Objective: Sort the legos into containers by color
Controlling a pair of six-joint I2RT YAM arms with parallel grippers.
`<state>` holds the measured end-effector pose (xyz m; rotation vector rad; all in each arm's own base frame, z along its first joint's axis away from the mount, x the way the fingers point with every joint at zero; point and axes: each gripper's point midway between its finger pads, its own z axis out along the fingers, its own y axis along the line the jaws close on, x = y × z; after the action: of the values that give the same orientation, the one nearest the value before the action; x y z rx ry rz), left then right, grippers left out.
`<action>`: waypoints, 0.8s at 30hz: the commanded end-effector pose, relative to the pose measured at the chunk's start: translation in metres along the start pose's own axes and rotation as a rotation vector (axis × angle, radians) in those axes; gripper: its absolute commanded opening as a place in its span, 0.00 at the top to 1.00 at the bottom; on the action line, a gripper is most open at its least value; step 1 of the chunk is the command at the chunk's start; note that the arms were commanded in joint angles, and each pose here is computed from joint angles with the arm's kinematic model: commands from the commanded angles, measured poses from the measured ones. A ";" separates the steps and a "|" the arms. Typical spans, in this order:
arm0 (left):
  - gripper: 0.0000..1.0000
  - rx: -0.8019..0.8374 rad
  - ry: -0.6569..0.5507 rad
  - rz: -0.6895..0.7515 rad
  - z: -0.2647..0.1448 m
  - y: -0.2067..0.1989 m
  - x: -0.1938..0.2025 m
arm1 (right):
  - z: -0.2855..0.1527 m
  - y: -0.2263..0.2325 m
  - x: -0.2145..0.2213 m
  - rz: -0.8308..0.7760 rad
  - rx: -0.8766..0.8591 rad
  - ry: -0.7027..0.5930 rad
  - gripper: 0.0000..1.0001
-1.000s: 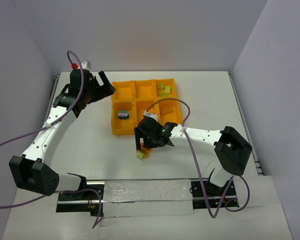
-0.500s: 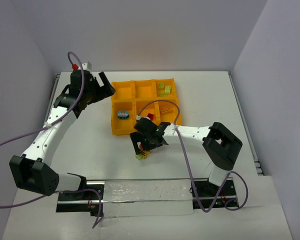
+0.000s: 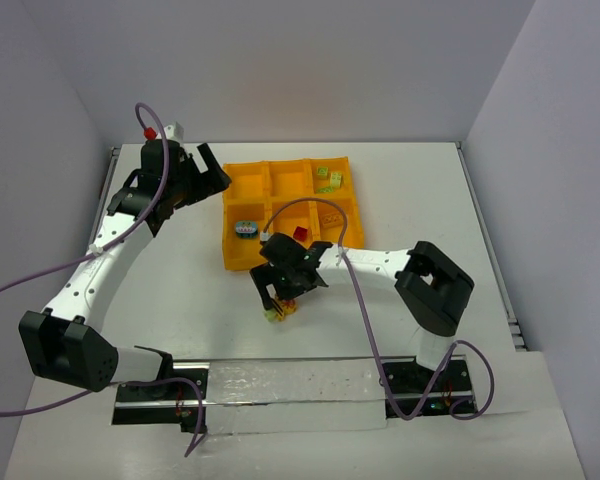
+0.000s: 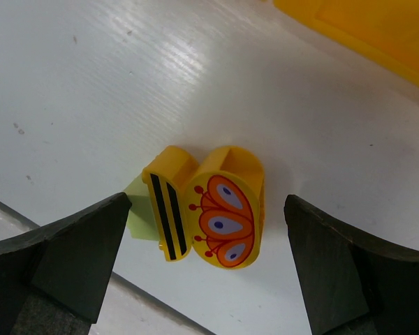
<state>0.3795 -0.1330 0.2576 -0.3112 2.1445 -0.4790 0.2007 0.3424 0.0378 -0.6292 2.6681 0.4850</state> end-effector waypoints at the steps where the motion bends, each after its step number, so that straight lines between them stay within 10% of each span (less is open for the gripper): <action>1: 0.01 0.041 -0.051 -0.005 -0.009 -0.008 -0.013 | -0.007 0.018 -0.007 -0.064 -0.037 -0.022 0.00; 15: 0.01 0.056 -0.042 -0.013 -0.008 -0.010 -0.011 | -0.022 0.033 -0.005 -0.128 -0.072 -0.022 0.00; 24: 0.01 0.057 -0.041 -0.012 -0.009 -0.009 -0.009 | -0.041 0.044 -0.035 0.166 -0.053 -0.128 0.01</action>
<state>0.3766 -0.1356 0.2516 -0.3061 2.1620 -0.4956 0.1860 0.3592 0.0573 -0.6358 2.6520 0.5292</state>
